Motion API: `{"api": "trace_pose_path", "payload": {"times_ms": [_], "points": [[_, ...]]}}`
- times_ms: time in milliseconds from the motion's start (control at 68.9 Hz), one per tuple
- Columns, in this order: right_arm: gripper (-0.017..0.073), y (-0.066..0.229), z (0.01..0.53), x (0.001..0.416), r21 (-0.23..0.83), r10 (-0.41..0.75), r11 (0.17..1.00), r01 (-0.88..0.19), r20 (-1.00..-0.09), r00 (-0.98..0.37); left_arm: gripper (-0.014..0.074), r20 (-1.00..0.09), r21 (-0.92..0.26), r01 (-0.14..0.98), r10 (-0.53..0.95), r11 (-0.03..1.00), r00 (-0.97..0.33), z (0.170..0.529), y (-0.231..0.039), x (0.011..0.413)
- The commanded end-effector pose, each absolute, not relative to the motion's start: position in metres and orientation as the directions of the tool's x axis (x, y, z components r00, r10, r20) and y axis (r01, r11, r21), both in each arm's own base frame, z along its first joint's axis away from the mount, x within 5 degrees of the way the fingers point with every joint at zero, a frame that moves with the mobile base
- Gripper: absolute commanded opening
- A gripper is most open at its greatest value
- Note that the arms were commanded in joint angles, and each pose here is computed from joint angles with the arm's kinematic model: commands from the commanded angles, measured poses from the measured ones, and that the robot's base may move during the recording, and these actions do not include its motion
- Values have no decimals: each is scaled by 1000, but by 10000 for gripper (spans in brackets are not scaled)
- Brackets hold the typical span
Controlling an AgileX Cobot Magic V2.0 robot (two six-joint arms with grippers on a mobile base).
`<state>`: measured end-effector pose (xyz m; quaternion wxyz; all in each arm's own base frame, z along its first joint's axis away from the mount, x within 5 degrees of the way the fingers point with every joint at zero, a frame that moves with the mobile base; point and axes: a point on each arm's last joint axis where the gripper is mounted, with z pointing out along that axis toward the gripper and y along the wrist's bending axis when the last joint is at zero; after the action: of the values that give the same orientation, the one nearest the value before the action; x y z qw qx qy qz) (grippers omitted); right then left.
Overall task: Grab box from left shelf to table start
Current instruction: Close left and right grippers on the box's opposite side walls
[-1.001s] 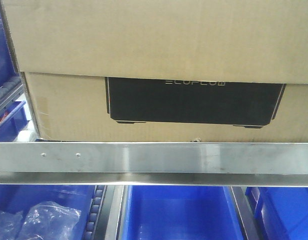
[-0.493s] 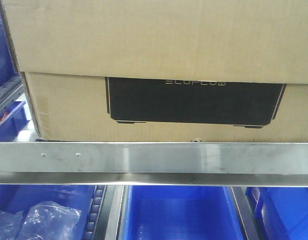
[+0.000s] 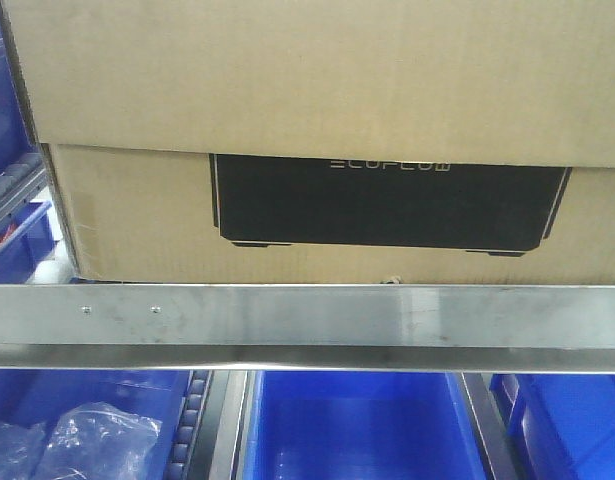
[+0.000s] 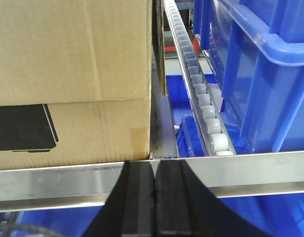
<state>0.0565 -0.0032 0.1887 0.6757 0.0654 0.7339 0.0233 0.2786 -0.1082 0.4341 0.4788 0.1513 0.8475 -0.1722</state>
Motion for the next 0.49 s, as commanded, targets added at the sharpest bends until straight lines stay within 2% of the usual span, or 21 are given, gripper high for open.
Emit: {"api": "trace_pose_path", "payload": {"times_ms": [0,218,319,479], "points": [[57,-3,205,55,114,111,992,49,-993,46,422,-903,-140,425,61,894,-425,453,-113,288],[57,-3,205,55,114,111,992,49,-993,46,400,-879,-145,414,75,899,-471,433,-124,323],[57,-3,205,55,114,111,992,49,-993,46,326,-869,-149,408,78,901,-488,424,-127,332],[57,-3,205,55,114,111,992,49,-993,46,148,-870,-149,403,74,903,-488,419,-129,339]]}}
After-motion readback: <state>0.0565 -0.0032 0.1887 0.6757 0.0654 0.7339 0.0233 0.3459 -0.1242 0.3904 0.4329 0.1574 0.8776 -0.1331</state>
